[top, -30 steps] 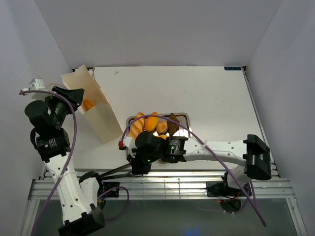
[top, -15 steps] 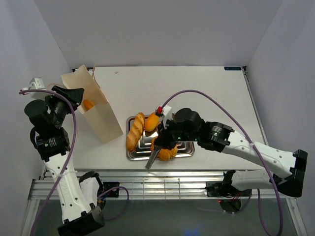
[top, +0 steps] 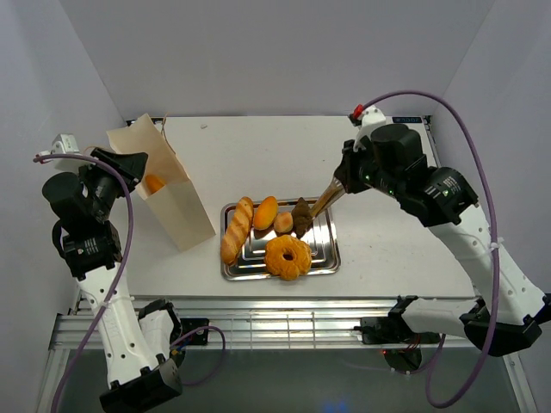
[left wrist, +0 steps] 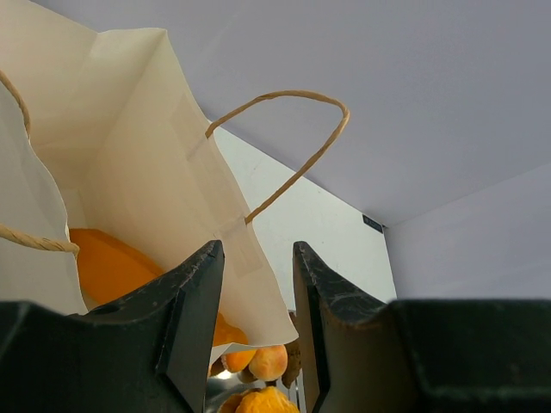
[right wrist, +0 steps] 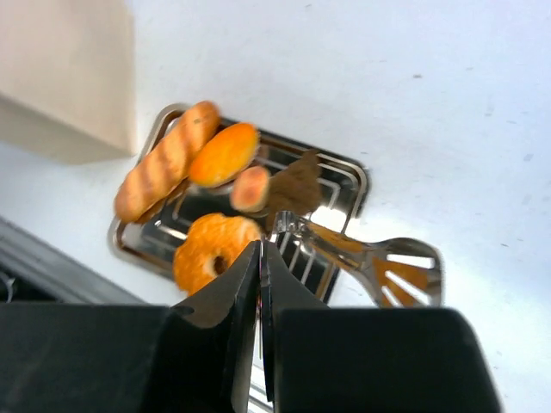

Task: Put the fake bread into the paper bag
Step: Pick up the clamp at the center of the board.

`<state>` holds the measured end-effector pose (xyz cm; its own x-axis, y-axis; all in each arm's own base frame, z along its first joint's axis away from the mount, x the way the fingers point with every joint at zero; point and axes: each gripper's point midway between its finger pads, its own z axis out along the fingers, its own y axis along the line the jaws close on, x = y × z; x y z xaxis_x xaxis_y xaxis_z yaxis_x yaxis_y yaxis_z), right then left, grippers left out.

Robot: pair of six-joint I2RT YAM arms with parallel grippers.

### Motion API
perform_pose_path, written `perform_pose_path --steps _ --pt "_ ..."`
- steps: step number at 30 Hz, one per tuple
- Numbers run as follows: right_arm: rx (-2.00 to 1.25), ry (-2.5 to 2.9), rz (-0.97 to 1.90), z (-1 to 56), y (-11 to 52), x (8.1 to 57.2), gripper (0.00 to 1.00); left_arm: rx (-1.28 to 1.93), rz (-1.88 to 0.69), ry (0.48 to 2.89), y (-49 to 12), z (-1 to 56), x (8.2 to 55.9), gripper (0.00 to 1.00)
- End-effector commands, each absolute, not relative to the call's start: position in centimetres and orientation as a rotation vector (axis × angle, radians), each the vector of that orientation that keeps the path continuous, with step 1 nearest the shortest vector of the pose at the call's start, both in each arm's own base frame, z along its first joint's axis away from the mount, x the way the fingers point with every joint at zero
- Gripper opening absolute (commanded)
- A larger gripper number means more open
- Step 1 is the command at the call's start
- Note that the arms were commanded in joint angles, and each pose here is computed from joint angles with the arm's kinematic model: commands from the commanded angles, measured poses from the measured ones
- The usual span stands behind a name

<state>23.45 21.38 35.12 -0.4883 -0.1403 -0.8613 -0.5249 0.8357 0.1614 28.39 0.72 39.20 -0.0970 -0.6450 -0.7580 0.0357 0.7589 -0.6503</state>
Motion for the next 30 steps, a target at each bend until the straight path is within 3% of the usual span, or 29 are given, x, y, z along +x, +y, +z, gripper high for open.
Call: perform_pose_path --steps 1,6,25,30 --pt "-0.415 2.132 0.288 35.3 17.3 25.6 0.08 -0.464 -0.633 1.549 0.1 40.6 28.0 0.49" --pt "-0.3 2.24 0.089 34.3 13.4 29.1 0.08 -0.459 -0.633 1.542 0.1 40.6 28.2 0.49" --pt "-0.243 2.588 0.218 24.0 14.3 40.2 0.08 -0.454 -0.655 1.574 0.2 38.4 29.1 0.49" --pt "-0.261 2.723 0.166 17.3 13.9 42.8 0.08 -0.461 -0.657 1.587 0.2 37.5 29.1 0.49"
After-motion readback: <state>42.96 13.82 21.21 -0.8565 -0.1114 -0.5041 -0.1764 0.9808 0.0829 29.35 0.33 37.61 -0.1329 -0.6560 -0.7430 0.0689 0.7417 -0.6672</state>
